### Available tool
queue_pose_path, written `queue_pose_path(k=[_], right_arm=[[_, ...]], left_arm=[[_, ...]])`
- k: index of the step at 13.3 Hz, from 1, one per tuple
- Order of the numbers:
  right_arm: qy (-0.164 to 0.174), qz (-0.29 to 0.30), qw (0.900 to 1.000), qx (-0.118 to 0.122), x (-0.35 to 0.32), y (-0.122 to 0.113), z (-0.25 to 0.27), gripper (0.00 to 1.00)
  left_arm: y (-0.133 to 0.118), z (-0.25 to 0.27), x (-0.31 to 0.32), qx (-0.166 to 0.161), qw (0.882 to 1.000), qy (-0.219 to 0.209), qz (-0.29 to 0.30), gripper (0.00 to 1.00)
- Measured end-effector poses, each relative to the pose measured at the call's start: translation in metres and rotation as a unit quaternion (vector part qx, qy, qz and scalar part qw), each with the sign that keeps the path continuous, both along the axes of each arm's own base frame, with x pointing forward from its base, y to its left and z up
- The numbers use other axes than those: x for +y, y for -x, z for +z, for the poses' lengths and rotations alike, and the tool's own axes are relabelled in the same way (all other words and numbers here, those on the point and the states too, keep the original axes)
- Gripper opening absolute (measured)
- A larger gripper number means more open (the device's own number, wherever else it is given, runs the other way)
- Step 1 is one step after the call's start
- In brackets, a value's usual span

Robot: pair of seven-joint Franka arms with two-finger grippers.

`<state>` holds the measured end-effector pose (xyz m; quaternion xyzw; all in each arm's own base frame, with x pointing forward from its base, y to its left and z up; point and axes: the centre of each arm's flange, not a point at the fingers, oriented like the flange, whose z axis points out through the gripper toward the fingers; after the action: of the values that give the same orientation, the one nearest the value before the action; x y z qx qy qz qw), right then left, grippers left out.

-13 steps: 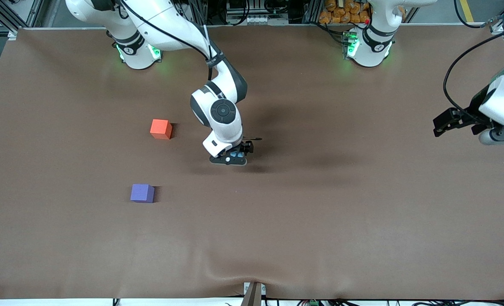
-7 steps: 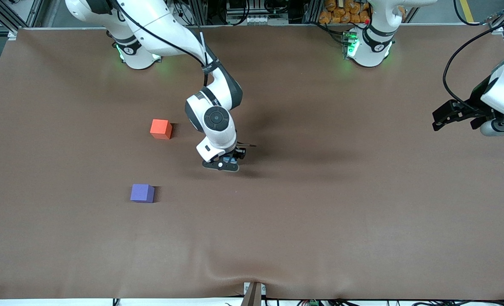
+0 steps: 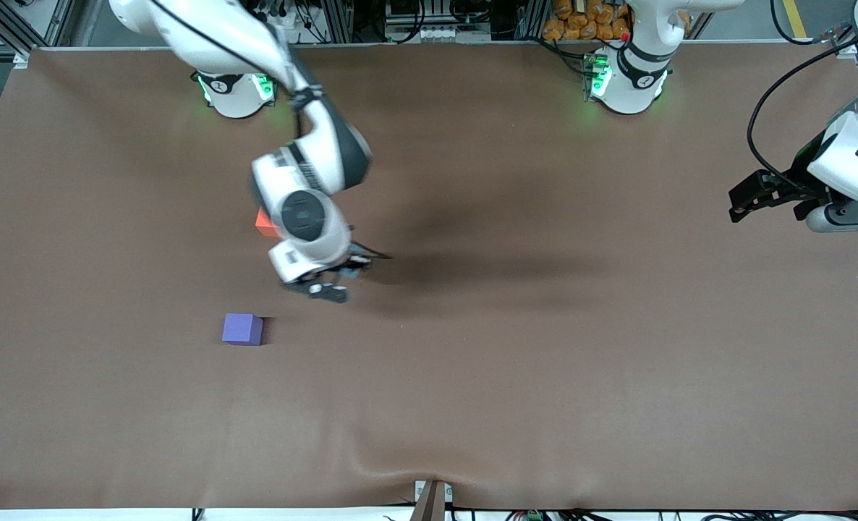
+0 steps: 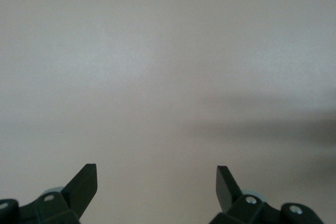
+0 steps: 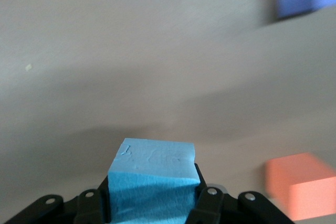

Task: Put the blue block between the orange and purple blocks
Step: 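Carry the blue cube with the right gripper between orange and purple cubes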

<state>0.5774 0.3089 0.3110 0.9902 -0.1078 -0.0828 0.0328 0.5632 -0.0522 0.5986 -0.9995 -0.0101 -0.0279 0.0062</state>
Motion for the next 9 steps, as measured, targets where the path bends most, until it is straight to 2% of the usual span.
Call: queue_pose_path(k=[2,4,7,9], right_arm=[[-0.012,0.042,0.999,0.020,-0.061,-0.014,-0.001,0.55],[-0.023,0.074,0.997,0.030,-0.104,-0.015,-0.015,0.55],[-0.045,0.131,0.990,0.018,-0.174,-0.018,-0.041,0.55],[-0.050,0.143,0.989,0.008,-0.205,-0.013,-0.061,0.55]], left_arm=[[0.000,0.000,0.000,0.000,1.000,0.000,0.000,1.00],[0.000,0.000,0.000,0.000,1.000,0.000,0.000,1.00],[0.000,-0.001,0.000,0.002,1.000,0.000,0.000,1.00],[0.001,-0.001,0.001,0.004,1.000,0.000,0.001,1.00]])
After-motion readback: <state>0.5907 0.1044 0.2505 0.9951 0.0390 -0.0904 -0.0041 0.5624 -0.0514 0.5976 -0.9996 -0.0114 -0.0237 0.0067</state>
